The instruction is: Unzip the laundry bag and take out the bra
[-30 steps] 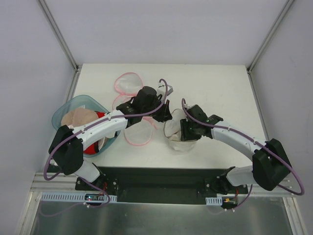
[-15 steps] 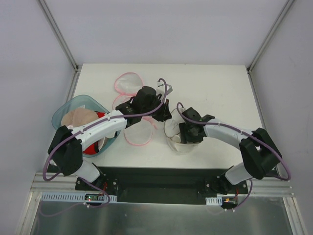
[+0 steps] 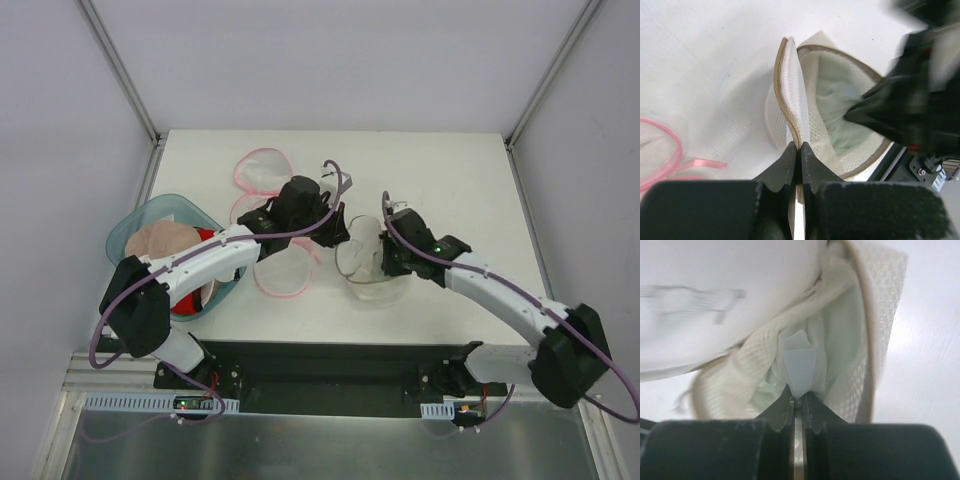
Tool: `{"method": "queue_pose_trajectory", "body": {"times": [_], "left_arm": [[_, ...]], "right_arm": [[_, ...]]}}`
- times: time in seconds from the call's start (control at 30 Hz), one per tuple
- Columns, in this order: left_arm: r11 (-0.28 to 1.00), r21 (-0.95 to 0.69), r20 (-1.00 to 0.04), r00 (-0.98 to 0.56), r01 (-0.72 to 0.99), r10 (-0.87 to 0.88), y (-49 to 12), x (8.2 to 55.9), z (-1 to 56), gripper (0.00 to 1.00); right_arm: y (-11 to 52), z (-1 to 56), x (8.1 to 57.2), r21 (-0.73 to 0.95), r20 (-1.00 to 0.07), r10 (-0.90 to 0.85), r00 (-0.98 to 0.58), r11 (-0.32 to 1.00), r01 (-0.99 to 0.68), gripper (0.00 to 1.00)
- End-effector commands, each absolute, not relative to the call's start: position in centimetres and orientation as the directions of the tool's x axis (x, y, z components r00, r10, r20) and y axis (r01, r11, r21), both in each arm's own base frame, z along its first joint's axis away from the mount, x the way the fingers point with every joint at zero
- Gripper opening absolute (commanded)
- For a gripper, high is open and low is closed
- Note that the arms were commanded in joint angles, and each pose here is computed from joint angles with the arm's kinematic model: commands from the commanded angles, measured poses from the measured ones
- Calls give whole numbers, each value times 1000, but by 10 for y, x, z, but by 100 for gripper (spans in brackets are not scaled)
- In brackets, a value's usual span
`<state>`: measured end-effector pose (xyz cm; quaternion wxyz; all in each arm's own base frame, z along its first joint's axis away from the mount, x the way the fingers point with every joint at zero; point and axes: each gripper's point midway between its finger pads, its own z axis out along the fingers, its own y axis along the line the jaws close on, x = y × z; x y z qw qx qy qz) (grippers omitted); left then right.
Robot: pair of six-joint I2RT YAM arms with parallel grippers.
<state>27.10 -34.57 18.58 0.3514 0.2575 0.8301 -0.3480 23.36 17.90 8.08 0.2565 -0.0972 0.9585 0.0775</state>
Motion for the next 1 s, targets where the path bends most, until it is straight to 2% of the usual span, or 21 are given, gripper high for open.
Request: {"method": "queue_pose_trajectory", "body": {"times": [0.0,0.17,0.27,0.53,0.63,0.77,0.9,0.93,0.97], "left_arm": [[652,-357,-759,-614,669,215,-339,281,168,0],[654,-370,-730,-642,660,235,-337,281,151,0],[656,-370,-725,-646,658,239,-338,282,148,0],[632,-404,-706,-665,661,244,-347,280,145,0],[612,-439,-693,-681,657,235,-355,279,148,0],[574,-467,-686,-685,673,244,-374,269,153,0],[560,-489,-678,-695,668,237,-382,263,156,0],[561,-491,-678,-696,667,235,-381,262,155,0],[560,-490,-684,-693,668,227,-382,262,157,0]], "right_arm": [[185,180,254,187,-735,-33,-677,950,-250,2],[188,259,247,312,-854,107,-510,888,-336,2],[187,283,242,344,-871,150,-468,866,-362,1],[165,299,254,352,-897,240,-370,895,-275,1],[158,302,280,433,-879,372,-300,885,-172,1],[147,319,328,584,-800,568,-193,811,-35,1],[141,328,383,716,-685,709,-168,698,31,2],[145,344,393,739,-665,727,-173,674,-8,1],[139,329,415,744,-650,737,-187,667,41,1]]}}
